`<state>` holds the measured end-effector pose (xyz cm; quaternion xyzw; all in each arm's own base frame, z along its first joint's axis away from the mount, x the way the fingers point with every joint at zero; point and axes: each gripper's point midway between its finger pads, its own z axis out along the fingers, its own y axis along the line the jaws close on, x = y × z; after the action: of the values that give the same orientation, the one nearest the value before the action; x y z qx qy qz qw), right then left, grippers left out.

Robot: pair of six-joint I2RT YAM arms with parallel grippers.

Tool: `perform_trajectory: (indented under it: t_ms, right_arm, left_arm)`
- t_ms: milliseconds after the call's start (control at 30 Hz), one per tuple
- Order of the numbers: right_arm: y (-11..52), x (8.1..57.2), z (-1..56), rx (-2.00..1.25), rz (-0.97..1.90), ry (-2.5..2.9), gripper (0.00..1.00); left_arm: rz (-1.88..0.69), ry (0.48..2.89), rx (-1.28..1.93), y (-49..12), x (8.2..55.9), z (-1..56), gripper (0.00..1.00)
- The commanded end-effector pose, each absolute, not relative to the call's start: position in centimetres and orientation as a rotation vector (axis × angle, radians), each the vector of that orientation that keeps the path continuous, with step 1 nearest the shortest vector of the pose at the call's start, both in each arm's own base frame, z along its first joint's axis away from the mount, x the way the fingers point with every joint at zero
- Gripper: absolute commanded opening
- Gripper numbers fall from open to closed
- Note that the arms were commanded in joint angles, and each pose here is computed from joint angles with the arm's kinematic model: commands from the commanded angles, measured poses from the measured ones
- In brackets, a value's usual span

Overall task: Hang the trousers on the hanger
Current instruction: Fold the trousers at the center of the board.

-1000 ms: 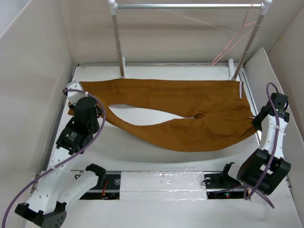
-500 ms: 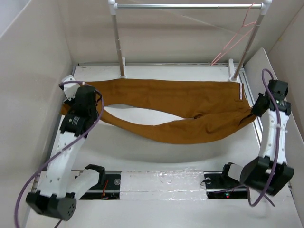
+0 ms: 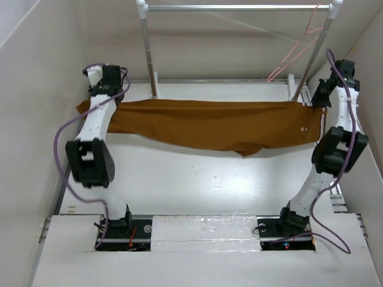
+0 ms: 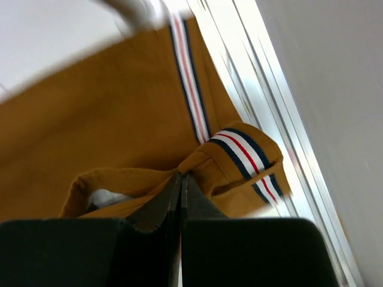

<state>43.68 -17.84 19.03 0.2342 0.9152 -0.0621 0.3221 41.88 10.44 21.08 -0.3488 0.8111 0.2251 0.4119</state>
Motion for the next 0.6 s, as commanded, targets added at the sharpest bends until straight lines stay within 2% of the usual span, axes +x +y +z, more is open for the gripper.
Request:
perform_trajectory:
  t_ms: [0, 33, 67, 100, 133, 167, 200, 233, 267, 333, 400, 433, 467, 500, 533, 567]
  right_arm:
    - [-19.3, 50.3, 21.6, 0.563, -0.166, 2.262, 0.0]
    - [-19.0, 51.4, 21.3, 0.563, -0.156, 2.258, 0.0]
    - [-19.1, 51.8, 20.9, 0.577, -0.147, 2.274, 0.06]
    - [-19.5, 53.3, 20.6, 0.578, -0.137, 2.261, 0.17]
    - [-19.4, 53.8, 20.0, 0.573, -0.116, 2.269, 0.28]
    - [-18.6, 54.5, 19.9, 0.539, -0.055, 2.267, 0.46]
    - [-18.8, 54.2, 19.5, 0.541, -0.034, 2.266, 0.56]
    - [-18.2, 54.1, 19.9, 0.518, -0.004, 2.241, 0.7]
    - [-18.2, 54.7, 20.3, 0.505, 0.004, 2.215, 0.7]
    - [-17.3, 52.3, 20.5, 0.486, 0.03, 2.234, 0.72]
    - [-16.6, 51.2, 21.7, 0.449, 0.036, 2.189, 0.74]
    - [-15.7, 48.9, 22.0, 0.442, 0.037, 2.191, 0.74]
    - [-15.8, 48.2, 22.6, 0.435, 0.032, 2.152, 0.74]
    - [-15.3, 47.2, 22.8, 0.428, 0.034, 2.139, 0.72]
    - [-14.7, 46.2, 22.7, 0.427, 0.049, 2.135, 0.55]
    - [-13.2, 43.6, 22.6, 0.408, 0.064, 2.088, 0.22]
  left_arm:
    - [0.616, 1.957, -0.889, 11.8, 47.7, 23.4, 0.0]
    - [0.656, 2.045, -0.833, 11.4, 49.7, 19.8, 0.0]
    - [0.585, 1.989, -0.847, 11.0, 52.0, 22.1, 0.02]
    - [0.623, 2.055, -0.846, 10.5, 52.3, 19.7, 0.11]
    - [0.606, 2.025, -0.85, 10.5, 52.8, 20.8, 0.2]
    - [0.571, 1.993, -0.806, 9.9, 53.9, 22.3, 0.38]
    - [0.554, 1.977, -0.808, 9.8, 54.1, 22.8, 0.71]
    - [0.508, 1.932, -0.821, 10.2, 53.9, 25.0, 0.92]
    - [0.486, 1.946, -0.814, 9.8, 54.0, 24.6, 0.92]
    - [0.47, 1.912, -0.846, 10.3, 52.5, 26.4, 0.96]
    - [0.444, 1.939, -0.863, 9.8, 50.9, 24.1, 0.94]
    - [0.408, 1.897, -0.879, 10.2, 49.3, 25.7, 0.92]
    - [0.387, 1.94, -0.888, 10.2, 47.8, 22.4, 0.9]
    - [0.333, 1.885, -0.921, 10.2, 46.3, 23.7, 0.88]
    - [0.309, 1.894, -0.945, 10.2, 45.3, 22.5, 0.86]
    - [0.255, 1.944, -1.017, 11.0, 42.9, 18.6, 0.82]
